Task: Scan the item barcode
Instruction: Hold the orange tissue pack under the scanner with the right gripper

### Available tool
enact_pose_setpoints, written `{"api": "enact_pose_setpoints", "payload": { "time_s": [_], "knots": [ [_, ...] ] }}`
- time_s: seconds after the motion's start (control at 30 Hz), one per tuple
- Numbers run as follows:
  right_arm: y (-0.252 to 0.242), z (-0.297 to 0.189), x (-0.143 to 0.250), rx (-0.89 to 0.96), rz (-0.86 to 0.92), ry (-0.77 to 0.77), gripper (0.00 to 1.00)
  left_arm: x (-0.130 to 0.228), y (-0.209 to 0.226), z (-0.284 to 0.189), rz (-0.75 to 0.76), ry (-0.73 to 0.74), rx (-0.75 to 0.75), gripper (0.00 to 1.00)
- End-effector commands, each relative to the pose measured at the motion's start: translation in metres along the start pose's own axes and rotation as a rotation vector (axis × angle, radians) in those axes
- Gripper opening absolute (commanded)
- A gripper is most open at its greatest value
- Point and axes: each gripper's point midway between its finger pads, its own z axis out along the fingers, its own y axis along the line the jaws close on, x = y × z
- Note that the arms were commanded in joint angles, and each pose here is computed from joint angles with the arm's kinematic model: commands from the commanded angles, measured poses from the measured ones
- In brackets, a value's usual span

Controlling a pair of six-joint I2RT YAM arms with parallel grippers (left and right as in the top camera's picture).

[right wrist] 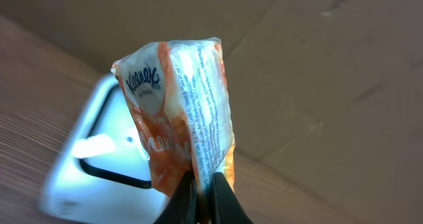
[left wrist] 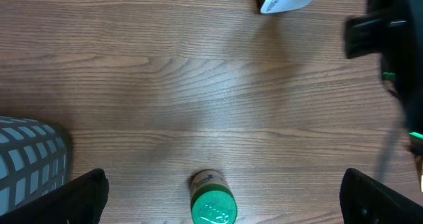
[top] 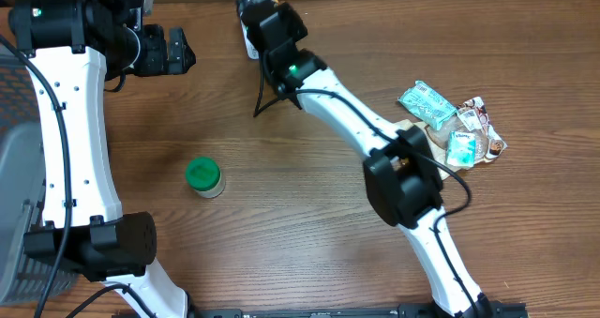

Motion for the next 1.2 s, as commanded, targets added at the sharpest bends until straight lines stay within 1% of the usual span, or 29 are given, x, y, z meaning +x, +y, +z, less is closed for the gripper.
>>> {"api": "enact_pose_setpoints", "payload": {
  "time_s": [0.0,0.07,0.17,0.37,0.8,0.93,1.0,1.1,1.17],
  "knots": [
    [-0.009,0.013,0.011,0.097,-0.229,0.019,0.04,-0.003,-0.002,-0.012,0.032,-0.035,-0.001,0.99],
    [-0.002,0.019,0.017,0.089,-0.267,0.015,0.04,-0.003,-0.002,-0.012,0.032,-0.035,-0.001,0.99],
    [0.01,0.024,0.022,0.047,-0.277,0.006,0.04,-0.003,-0.002,-0.012,0.033,-0.035,-0.001,0.99],
    [0.013,0.022,0.014,0.05,-0.265,-0.021,0.04,-0.003,-0.002,-0.012,0.032,-0.035,-0.001,1.0],
    [0.012,0.019,0.01,0.052,-0.254,-0.027,0.04,-0.003,-0.002,-0.012,0.032,-0.035,-0.001,0.99],
    [-0.003,0.006,-0.009,0.057,-0.125,-0.05,0.04,-0.003,-0.002,-0.012,0.033,-0.035,-0.001,0.99],
    [-0.012,-0.007,-0.023,0.027,-0.044,-0.061,0.04,-0.003,-0.002,-0.012,0.032,-0.035,-0.001,1.0],
    [-0.012,-0.035,-0.041,-0.114,0.052,-0.063,0.04,-0.003,-0.002,-0.012,0.033,-0.035,-0.001,1.0],
    [-0.014,-0.058,-0.051,-0.227,0.148,-0.045,0.04,-0.003,-0.002,-0.012,0.033,-0.035,-0.001,1.0]
  ]
}}
